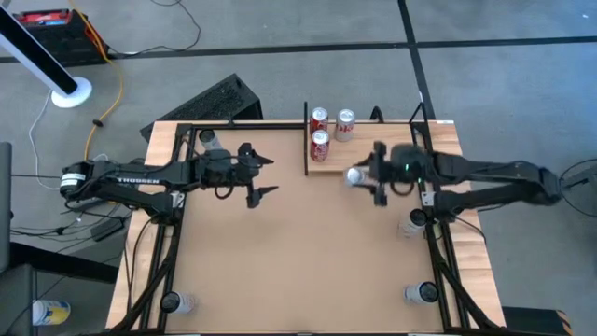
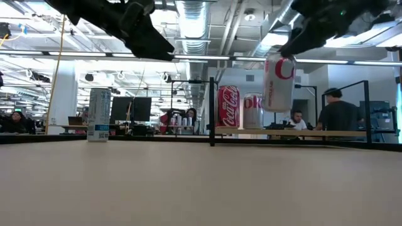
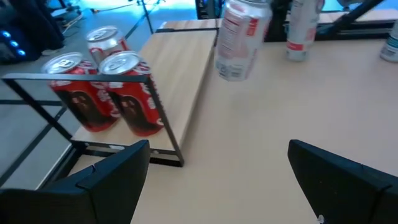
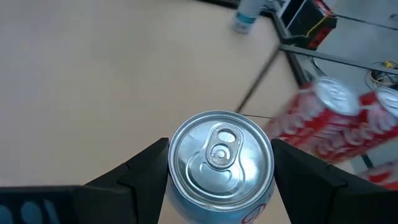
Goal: Place canned beverage on shelf
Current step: Put the silver soda can on the shelf aligned with the other silver soda can
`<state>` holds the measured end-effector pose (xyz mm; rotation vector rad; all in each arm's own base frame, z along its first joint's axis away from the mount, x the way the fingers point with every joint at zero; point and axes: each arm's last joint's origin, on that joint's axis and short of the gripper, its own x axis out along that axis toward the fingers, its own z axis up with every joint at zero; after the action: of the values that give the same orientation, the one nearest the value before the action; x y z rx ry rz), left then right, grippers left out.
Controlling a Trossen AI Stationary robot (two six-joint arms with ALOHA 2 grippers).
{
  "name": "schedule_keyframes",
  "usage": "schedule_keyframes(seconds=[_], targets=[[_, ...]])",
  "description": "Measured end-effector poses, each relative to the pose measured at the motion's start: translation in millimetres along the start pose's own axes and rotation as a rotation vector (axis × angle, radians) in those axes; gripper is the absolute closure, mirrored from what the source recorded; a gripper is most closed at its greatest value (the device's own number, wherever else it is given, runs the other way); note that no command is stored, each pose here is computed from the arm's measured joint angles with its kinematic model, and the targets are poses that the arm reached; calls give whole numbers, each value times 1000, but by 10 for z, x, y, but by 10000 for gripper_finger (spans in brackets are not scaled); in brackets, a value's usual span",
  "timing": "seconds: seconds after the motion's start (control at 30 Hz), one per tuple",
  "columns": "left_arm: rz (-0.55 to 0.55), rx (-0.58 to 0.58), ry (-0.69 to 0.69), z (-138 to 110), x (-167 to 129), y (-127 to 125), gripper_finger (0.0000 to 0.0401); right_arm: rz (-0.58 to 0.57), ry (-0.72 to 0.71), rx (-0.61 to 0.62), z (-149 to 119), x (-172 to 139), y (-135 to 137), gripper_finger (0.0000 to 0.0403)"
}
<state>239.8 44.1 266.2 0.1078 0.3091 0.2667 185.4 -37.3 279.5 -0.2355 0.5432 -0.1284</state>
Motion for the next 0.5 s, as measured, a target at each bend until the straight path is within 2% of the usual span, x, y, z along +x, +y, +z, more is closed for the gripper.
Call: schedule_keyframes(seconds=[0.27,0.5], targets=[[42,-29,9,-10,4,51,34,-20,-11,77,-249,126,-666,130],[41,-32,10,-12,4,50,34,-40,29,167,-420,268,-1081,130]])
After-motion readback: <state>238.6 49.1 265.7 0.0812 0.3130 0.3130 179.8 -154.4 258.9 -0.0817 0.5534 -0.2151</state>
